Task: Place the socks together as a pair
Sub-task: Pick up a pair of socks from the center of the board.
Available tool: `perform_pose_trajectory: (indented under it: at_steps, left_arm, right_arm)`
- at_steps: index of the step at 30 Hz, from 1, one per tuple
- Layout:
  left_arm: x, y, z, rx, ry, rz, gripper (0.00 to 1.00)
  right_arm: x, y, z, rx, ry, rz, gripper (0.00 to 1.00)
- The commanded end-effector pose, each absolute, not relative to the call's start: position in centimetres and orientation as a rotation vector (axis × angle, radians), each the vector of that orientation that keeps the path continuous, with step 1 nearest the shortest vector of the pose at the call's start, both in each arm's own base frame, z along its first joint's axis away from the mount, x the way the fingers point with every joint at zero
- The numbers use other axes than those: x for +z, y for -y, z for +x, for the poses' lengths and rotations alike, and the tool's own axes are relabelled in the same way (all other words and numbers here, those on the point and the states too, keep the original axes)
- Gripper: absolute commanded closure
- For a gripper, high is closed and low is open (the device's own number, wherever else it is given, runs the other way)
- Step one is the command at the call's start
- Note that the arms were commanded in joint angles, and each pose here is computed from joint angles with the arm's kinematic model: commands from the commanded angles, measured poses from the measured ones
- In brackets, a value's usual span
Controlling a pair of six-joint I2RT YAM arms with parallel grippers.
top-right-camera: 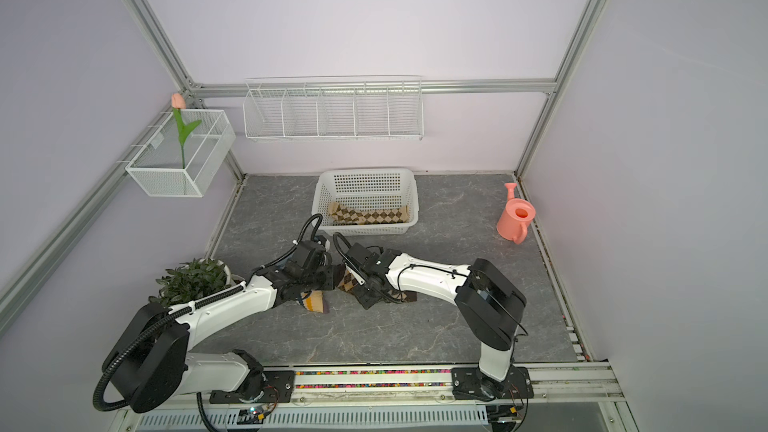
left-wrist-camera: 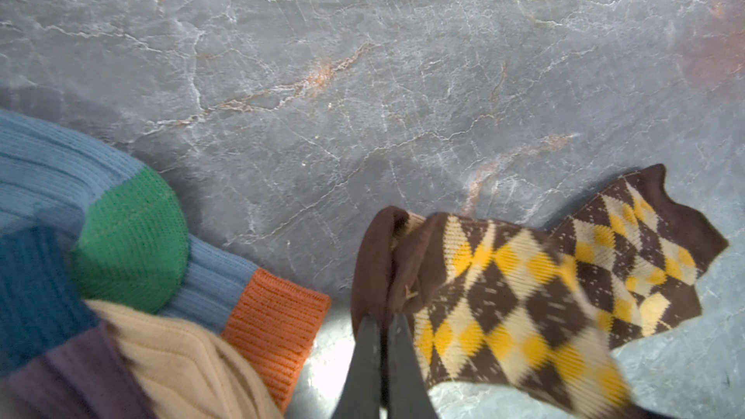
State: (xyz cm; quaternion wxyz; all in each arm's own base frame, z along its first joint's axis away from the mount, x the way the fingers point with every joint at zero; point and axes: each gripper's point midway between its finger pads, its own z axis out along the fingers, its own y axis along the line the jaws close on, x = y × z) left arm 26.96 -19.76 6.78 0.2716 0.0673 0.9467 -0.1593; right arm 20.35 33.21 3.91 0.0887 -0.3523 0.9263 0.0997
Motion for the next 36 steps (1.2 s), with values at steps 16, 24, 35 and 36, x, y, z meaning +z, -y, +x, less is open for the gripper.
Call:
perform_pose_trajectory:
  at_steps: [16, 24, 35, 36]
  left_arm:
    - [8.3, 19.8, 27.5, -0.430, -2.500, 0.174, 1.00]
    - [8.0, 20.0, 27.5, -0.446, -2.505, 0.176, 1.00]
    - [7.9, 20.2, 27.3, -0.462, -2.505, 0.178, 1.00]
    - [7.9, 20.2, 27.4, -0.462, -2.507, 0.179, 1.00]
  right_arm:
    - [9.0, -25.5, 23.3, 0.498, -2.649, -0.648, 0.52]
    - [6.0, -19.3, 27.4, 0.430, -2.713, -0.345, 0.47]
    - [3.6, -20.4, 30.8, 0.490, -2.712, -0.278, 0.48]
    - [3.6, -20.6, 30.9, 0.502, -2.711, -0.279, 0.49]
